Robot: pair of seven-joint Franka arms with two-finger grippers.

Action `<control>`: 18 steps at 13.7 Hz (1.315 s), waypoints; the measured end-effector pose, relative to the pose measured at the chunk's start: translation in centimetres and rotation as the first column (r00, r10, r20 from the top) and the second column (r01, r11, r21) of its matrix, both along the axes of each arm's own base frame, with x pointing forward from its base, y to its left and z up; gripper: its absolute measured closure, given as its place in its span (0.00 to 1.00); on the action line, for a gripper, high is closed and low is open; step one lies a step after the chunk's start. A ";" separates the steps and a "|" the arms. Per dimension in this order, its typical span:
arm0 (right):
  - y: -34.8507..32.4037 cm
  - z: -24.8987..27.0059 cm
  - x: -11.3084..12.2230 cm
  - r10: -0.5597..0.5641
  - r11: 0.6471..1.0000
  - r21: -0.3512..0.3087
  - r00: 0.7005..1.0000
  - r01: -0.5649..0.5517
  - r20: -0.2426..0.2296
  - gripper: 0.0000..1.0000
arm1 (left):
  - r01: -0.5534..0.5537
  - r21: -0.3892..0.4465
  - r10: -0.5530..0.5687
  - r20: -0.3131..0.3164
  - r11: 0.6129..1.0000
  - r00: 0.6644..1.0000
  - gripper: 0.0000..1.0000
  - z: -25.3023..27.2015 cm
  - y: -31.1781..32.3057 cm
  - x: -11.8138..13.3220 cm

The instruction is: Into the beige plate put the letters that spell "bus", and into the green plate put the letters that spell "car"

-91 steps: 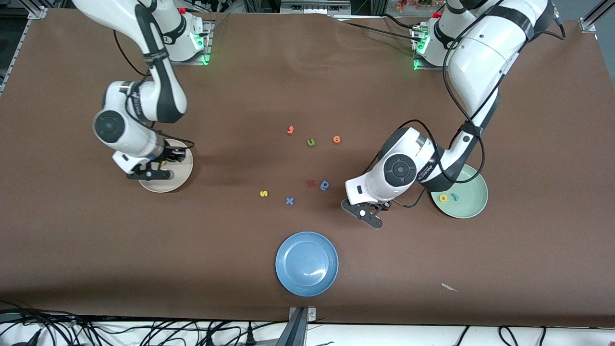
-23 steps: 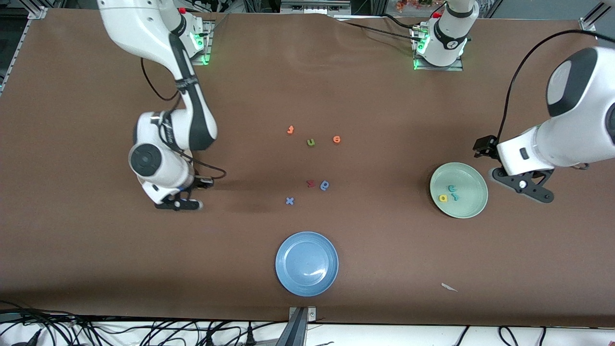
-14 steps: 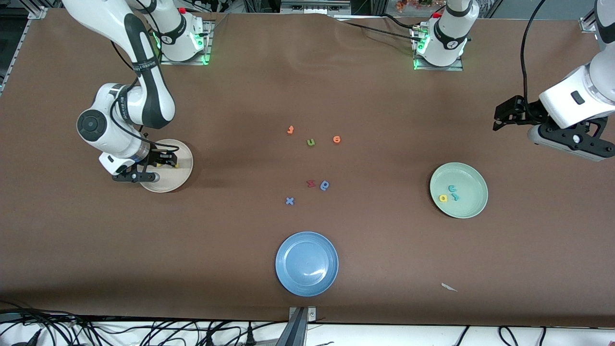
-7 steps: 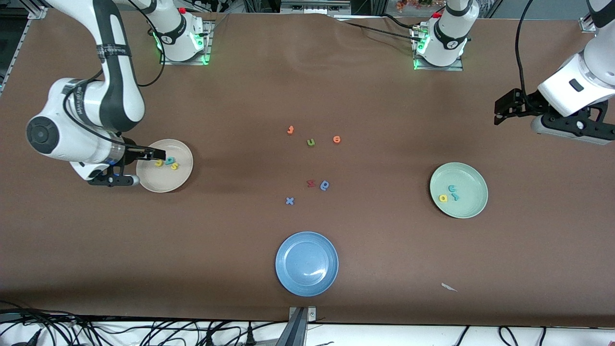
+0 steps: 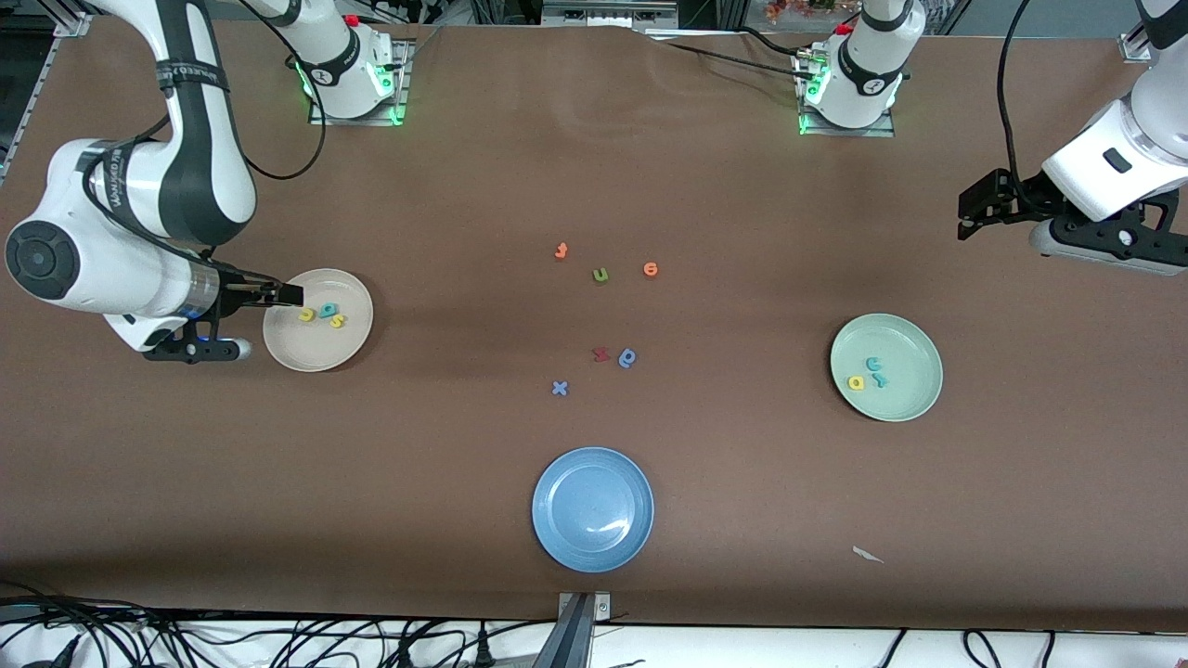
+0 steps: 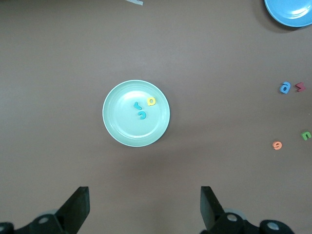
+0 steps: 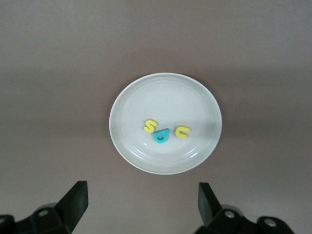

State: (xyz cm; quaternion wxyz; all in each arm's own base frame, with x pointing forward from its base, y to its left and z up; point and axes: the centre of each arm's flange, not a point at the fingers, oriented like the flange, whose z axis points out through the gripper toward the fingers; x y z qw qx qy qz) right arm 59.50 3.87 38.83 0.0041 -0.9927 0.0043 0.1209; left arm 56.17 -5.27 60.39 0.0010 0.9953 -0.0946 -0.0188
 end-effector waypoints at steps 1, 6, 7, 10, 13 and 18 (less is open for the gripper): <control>-0.3 1.6 -0.4 -0.004 1.000 -0.003 1.000 0.005 0.005 0.00 | -0.004 0.000 0.004 0.001 1.000 1.000 0.00 0.0 0.2 0.0; -1.6 12.8 -4.2 -0.034 0.999 -0.010 0.998 0.035 0.053 0.00 | -0.018 0.000 0.018 0.000 1.000 1.000 0.00 0.0 0.9 0.1; -1.6 15.1 -4.8 -0.037 0.999 -0.010 0.998 0.038 0.058 0.00 | -0.017 0.000 0.017 0.000 1.000 1.000 0.00 0.0 0.8 0.1; -1.7 19.3 -5.4 -0.044 0.999 -0.009 0.996 0.045 0.071 0.00 | -0.013 0.000 0.013 0.000 1.000 1.000 0.00 -0.1 0.6 0.1; -3.2 19.2 -5.2 -0.074 0.997 -0.011 0.995 0.075 0.068 0.00 | -0.012 0.000 0.012 -0.001 1.000 1.000 0.00 -0.1 0.5 0.1; -2.6 19.0 -5.1 -0.077 0.997 -0.014 0.995 0.078 0.063 0.00 | -0.010 0.000 0.010 -0.001 1.000 1.000 0.00 -0.1 0.5 0.1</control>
